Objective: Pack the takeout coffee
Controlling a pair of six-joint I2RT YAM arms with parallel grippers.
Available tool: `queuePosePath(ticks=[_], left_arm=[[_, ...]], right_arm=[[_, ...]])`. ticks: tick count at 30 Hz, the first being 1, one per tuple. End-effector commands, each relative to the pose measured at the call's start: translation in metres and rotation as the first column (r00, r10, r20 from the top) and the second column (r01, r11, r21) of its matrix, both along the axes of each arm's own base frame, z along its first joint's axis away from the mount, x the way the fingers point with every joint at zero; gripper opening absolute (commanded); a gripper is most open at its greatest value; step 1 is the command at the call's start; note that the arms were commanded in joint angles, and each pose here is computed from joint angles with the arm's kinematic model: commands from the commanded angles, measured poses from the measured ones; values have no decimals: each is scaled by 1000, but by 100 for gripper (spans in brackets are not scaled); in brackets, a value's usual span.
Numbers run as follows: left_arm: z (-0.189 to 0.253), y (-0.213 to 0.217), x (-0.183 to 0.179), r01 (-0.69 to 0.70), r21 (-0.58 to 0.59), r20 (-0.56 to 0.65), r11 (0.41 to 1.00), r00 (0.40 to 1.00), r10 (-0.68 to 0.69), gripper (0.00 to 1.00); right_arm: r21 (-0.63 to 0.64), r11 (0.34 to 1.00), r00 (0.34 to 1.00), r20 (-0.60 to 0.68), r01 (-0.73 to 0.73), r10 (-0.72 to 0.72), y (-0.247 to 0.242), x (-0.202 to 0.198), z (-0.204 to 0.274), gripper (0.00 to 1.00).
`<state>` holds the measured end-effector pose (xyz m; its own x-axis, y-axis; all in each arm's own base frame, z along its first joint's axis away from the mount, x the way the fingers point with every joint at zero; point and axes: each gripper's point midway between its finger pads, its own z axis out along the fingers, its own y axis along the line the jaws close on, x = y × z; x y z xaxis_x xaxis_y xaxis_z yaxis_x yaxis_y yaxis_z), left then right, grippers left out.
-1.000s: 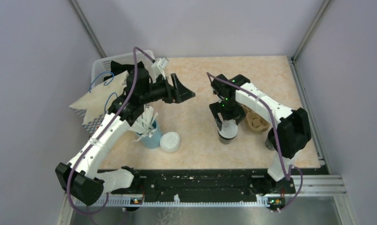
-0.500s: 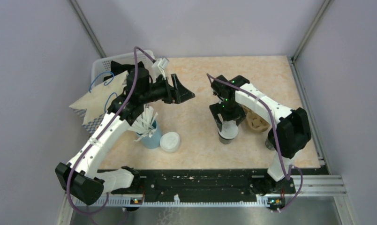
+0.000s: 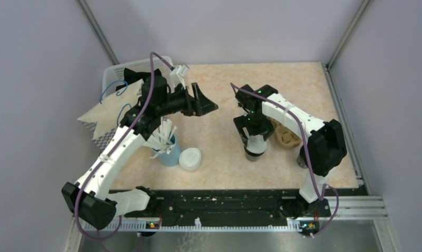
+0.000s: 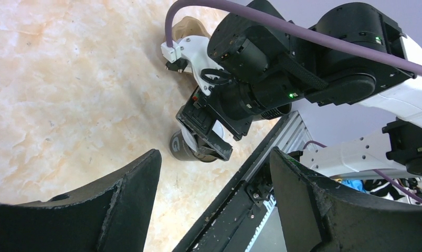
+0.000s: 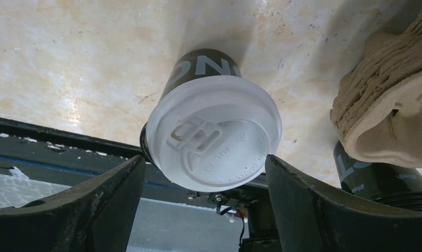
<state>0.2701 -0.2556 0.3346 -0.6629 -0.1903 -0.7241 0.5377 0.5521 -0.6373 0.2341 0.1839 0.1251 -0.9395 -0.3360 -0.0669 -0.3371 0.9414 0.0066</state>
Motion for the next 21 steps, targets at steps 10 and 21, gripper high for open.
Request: queuePosePath(ticks=[10, 21], left_arm=[[25, -2, 5, 25, -23, 80, 999, 997, -23, 82], [-7, -26, -6, 139, -70, -122, 988, 982, -147, 88]], right_arm=[[67, 998, 999, 32, 11, -14, 11, 6, 26, 85], [388, 905, 967, 107, 172, -230, -15, 17, 76, 89]])
